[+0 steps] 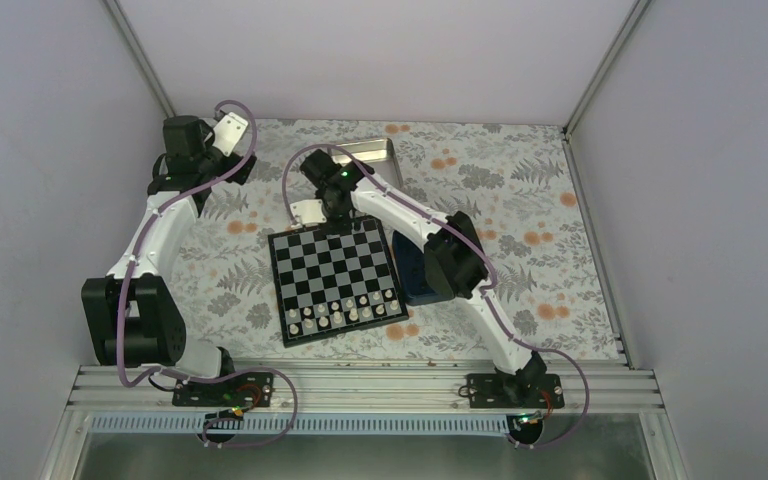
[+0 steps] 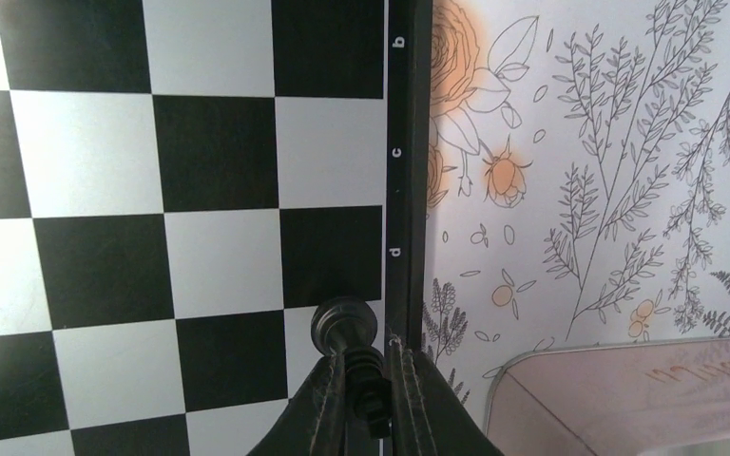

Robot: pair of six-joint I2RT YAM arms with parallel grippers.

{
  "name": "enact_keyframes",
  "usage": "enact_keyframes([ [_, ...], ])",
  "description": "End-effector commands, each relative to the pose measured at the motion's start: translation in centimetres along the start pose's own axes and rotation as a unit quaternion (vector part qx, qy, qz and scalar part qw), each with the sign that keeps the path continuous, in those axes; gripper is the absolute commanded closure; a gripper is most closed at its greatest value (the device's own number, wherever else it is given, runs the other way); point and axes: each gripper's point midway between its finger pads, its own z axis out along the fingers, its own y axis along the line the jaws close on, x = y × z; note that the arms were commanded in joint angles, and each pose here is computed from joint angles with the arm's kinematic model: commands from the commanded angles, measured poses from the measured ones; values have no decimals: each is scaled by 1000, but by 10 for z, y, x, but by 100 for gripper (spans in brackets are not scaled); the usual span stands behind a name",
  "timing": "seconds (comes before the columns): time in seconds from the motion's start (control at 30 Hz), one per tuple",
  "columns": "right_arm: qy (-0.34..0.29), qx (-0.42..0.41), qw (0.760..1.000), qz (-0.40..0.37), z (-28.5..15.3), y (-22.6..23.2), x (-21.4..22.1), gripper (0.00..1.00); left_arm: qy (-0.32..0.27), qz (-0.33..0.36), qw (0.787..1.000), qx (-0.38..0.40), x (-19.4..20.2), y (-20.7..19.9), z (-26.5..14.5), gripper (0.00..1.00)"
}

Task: Set up the chess pieces on the board
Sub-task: Place the chess piece on the chessboard.

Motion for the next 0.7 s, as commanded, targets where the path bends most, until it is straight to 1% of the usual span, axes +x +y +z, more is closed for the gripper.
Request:
enact_keyframes([
  [0.0, 14, -6, 1000, 0, 1, 0, 9, 93, -20, 5, 1000, -6, -10, 5, -8, 0],
  [0.3, 25, 5, 1000, 2, -1, -7, 17, 93, -19, 3, 1000, -3, -9, 5, -5, 0],
  [0.67, 21, -21, 1000, -1, 2, 3, 18, 93, -18, 5, 1000, 2, -8, 3, -3, 0],
])
